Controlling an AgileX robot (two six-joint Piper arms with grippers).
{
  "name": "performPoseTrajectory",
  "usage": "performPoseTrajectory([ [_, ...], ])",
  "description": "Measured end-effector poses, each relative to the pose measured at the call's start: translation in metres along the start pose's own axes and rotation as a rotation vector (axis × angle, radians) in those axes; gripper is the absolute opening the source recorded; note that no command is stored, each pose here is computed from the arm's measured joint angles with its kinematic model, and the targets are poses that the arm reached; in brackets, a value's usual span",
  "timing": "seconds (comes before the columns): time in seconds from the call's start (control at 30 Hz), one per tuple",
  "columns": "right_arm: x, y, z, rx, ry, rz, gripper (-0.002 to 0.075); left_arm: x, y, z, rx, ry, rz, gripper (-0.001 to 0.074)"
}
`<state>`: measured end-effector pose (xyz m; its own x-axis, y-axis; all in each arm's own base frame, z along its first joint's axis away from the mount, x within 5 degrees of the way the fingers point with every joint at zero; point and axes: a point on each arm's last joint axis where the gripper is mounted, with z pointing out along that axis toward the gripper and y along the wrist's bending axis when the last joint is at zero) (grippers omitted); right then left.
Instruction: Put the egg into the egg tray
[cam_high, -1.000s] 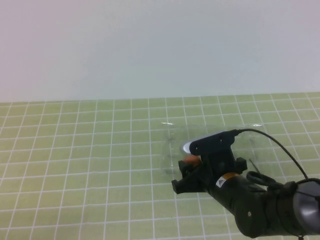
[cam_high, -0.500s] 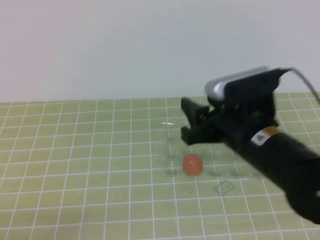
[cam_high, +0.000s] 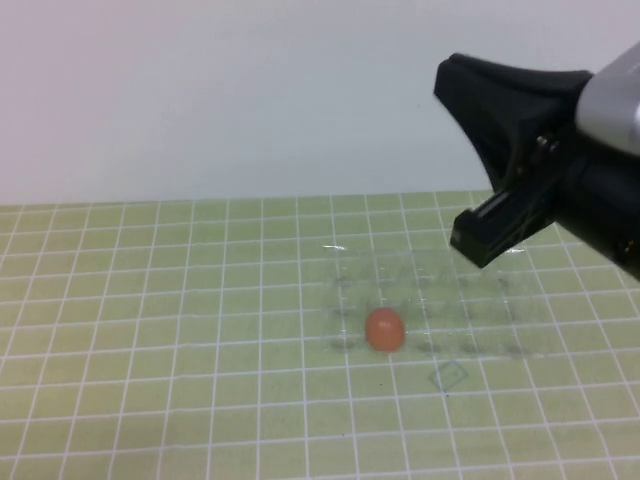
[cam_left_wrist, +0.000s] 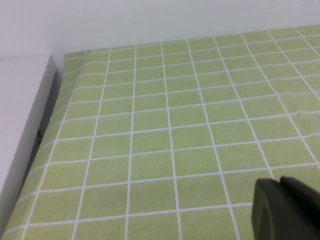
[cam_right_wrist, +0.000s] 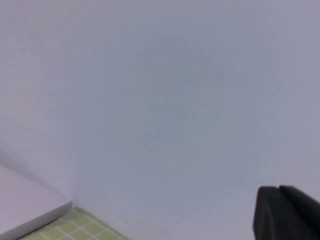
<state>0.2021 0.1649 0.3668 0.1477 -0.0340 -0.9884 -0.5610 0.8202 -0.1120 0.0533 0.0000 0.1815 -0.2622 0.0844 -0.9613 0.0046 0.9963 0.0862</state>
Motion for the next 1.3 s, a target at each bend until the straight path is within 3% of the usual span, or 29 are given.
performPoseTrajectory([
  [0.33, 0.007, 0.005, 0.003, -0.046, 0.029, -0.094, -0.0001, 0.0, 0.0, 0.0, 0.0, 0.0, 0.0, -0.0002],
  [0.57, -0.049, -0.003, -0.054, -0.063, -0.166, -0.255, -0.0001, 0.0, 0.0, 0.0, 0.0, 0.0, 0.0, -0.0002],
  [0.7, -0.058, -0.016, -0.098, -0.036, -0.09, -0.289, -0.0001, 0.0, 0.0, 0.0, 0.0, 0.0, 0.0, -0.0002],
  [0.83, -0.026, -0.033, -0.141, 0.078, 0.064, -0.288, -0.0001, 0.0, 0.0, 0.0, 0.0, 0.0, 0.0, -0.0001],
  [0.97, 0.032, -0.04, -0.172, 0.236, 0.16, -0.176, -0.0001, 0.0, 0.0, 0.0, 0.0, 0.0, 0.0, -0.0001],
  [1.13, 0.108, -0.039, -0.203, 0.409, 0.267, -0.048, -0.0001, 0.0, 0.0, 0.0, 0.0, 0.0, 0.0, -0.0001],
  [1.3, 0.155, -0.033, -0.222, 0.515, 0.319, 0.02, -0.0001, 0.0, 0.0, 0.0, 0.0, 0.0, 0.0, -0.0002],
])
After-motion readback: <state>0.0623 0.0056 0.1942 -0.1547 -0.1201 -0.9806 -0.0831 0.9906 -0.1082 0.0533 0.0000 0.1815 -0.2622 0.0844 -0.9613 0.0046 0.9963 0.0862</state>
